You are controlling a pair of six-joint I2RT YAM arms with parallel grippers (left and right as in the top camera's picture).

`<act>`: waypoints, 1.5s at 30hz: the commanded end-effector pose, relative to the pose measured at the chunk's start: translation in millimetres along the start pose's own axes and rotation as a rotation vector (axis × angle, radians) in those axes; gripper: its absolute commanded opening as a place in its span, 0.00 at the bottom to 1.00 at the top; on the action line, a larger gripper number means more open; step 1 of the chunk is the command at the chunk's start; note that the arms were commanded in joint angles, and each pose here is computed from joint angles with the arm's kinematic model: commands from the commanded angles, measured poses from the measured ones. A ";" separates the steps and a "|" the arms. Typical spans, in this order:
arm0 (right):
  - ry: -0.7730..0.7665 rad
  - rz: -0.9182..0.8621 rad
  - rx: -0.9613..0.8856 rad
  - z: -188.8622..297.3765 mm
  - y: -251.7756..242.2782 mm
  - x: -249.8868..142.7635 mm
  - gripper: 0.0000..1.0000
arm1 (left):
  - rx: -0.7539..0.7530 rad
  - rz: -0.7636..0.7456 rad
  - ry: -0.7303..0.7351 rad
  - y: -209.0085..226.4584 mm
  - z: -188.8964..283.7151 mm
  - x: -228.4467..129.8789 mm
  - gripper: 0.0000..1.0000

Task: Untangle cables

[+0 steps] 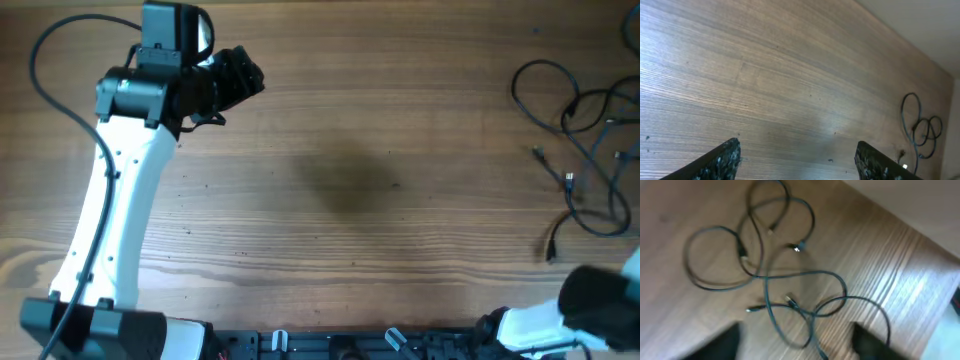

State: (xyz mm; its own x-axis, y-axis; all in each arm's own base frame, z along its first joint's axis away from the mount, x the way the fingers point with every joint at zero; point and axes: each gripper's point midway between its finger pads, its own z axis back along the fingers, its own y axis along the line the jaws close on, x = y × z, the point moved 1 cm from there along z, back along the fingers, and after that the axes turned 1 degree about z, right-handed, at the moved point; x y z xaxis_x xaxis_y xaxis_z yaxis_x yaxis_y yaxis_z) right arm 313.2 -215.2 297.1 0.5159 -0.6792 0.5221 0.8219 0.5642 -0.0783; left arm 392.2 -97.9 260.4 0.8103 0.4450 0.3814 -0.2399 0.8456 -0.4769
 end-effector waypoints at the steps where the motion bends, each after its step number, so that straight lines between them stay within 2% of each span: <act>1: 0.117 0.025 0.044 -26.3 17.1 -13.8 1.00 | 0.030 -0.018 0.029 3.5 -18.0 -2.0 0.76; 2: 0.134 0.050 0.106 -25.2 26.9 -16.4 1.00 | 0.034 -0.034 0.035 4.5 -21.0 -2.4 0.76; 5: 0.111 0.408 0.644 27.8 102.8 -34.4 1.00 | 0.030 -0.071 0.024 3.4 -23.9 1.4 0.77; 7: 0.068 0.608 0.935 73.3 135.9 -56.0 1.00 | 0.003 -0.211 -0.017 -3.5 -22.2 10.2 0.77; 8: 0.056 0.643 0.974 83.4 142.0 -61.5 1.00 | -0.008 -0.278 -0.040 -6.9 -19.1 14.4 0.77; 11: 0.061 0.701 1.010 100.1 156.0 -78.2 1.00 | 0.004 -0.351 -0.085 -7.5 -10.1 21.3 0.82; 13: 0.062 0.798 1.063 113.9 170.2 -97.3 1.00 | 0.095 -0.342 -0.131 7.1 -8.0 31.9 0.84; 14: 0.057 0.877 1.093 124.3 178.1 -112.1 1.00 | 0.167 -0.334 -0.169 18.9 -5.2 40.7 0.99; 16: 0.031 0.976 1.107 146.2 189.1 -135.0 1.00 | 0.353 -0.308 -0.257 50.2 6.3 61.3 1.00; 17: 0.016 0.995 1.100 154.5 191.3 -141.2 1.00 | 0.366 -0.303 -0.260 53.8 7.5 62.7 1.00; 21: -0.084 0.923 0.996 196.1 179.4 -151.1 1.00 | 0.367 -0.301 -0.260 54.5 7.7 63.0 1.00; 23: -0.107 0.794 1.020 227.0 156.6 -152.0 1.00 | 0.367 -0.301 -0.260 54.5 7.7 63.0 1.00; 26: -0.059 0.547 1.061 254.4 130.3 -150.4 1.00 | 0.367 -0.301 -0.260 54.5 7.7 63.0 1.00; 28: -0.068 0.509 1.066 261.0 120.9 -149.9 1.00 | 0.367 -0.301 -0.260 54.5 7.7 63.0 1.00; 33: -0.100 0.487 0.945 248.8 96.3 -148.1 0.99 | 0.367 -0.301 -0.260 54.5 7.7 63.0 1.00; 35: -0.198 0.490 0.893 241.7 99.0 -131.8 1.00 | 0.367 -0.301 -0.260 54.5 7.7 63.0 1.00; 39: -0.444 0.647 1.029 243.6 110.4 -133.7 1.00 | 0.367 -0.301 -0.260 54.5 7.7 63.0 1.00; 43: -0.692 0.724 1.133 206.6 105.2 -168.0 1.00 | 0.367 -0.301 -0.260 54.6 7.7 63.0 1.00; 45: -0.842 0.700 1.144 163.6 96.4 -198.7 1.00 | 0.367 -0.301 -0.260 54.5 7.7 63.0 1.00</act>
State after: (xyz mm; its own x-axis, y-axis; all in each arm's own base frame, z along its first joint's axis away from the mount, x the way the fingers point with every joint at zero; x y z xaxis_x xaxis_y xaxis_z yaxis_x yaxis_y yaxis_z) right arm 263.3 50.2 369.0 0.1964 0.0159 0.9804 -0.2922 0.9554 0.0431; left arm 429.0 -23.2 252.5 0.7411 0.1989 0.6413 -0.2335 0.9718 -0.0316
